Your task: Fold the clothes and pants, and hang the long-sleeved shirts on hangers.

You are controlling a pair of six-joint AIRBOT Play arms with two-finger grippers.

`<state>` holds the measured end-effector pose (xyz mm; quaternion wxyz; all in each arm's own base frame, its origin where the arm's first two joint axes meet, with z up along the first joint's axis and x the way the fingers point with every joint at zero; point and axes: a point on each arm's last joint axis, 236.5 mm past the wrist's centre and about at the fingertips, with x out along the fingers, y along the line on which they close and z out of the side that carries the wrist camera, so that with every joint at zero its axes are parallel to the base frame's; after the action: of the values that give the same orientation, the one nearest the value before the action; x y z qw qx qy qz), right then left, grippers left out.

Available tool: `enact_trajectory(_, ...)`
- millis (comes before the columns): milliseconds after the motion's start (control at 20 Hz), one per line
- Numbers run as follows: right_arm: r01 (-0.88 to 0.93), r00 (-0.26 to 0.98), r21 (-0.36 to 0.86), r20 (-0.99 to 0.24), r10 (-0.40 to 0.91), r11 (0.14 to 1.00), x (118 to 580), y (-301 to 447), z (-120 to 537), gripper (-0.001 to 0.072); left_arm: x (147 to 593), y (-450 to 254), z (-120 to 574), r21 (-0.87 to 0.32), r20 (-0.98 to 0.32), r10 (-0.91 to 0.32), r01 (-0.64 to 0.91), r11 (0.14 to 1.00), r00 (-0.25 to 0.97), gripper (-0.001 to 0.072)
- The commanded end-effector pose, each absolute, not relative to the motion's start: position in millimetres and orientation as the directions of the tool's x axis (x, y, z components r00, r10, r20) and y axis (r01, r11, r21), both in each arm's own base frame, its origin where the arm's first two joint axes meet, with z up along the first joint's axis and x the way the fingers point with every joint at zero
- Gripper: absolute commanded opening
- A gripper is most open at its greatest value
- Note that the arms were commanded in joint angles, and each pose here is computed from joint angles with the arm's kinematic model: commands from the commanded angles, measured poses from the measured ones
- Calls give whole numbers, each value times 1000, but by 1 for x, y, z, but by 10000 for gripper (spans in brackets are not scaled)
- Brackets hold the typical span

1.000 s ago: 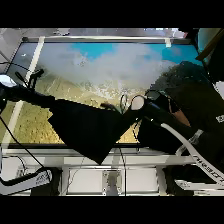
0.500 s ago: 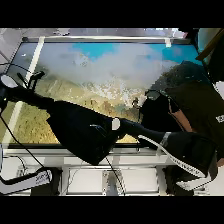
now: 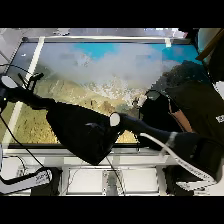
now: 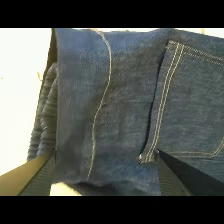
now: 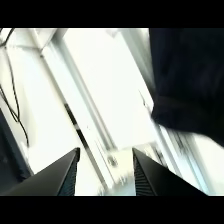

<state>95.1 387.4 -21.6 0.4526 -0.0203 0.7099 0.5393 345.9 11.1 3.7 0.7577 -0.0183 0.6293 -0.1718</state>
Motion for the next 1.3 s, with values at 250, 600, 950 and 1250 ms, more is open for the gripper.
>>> enact_trajectory(250, -498, 144, 427, -818, 558, 755, 258, 275, 46, 384, 336, 38, 52, -126, -942, -180, 198, 972, 282, 701)
enact_trajectory(600, 63, 208, 788, -610, 764, 612, 268, 253, -43, 302, 335, 37, 60, -133, -936, -174, 152, 979, 305, 701)
enact_trajectory(950, 156, 183, 869, -492, 851, 469, 281, 244, -46, 696, 336, 34, 62, -148, -932, -190, 153, 977, 310, 700)
enact_trajectory(1250, 187, 48, 839, -527, 848, 511, 250, 266, -76, 709, 339, 24, 64, -188, -920, -229, 154, 970, 318, 700)
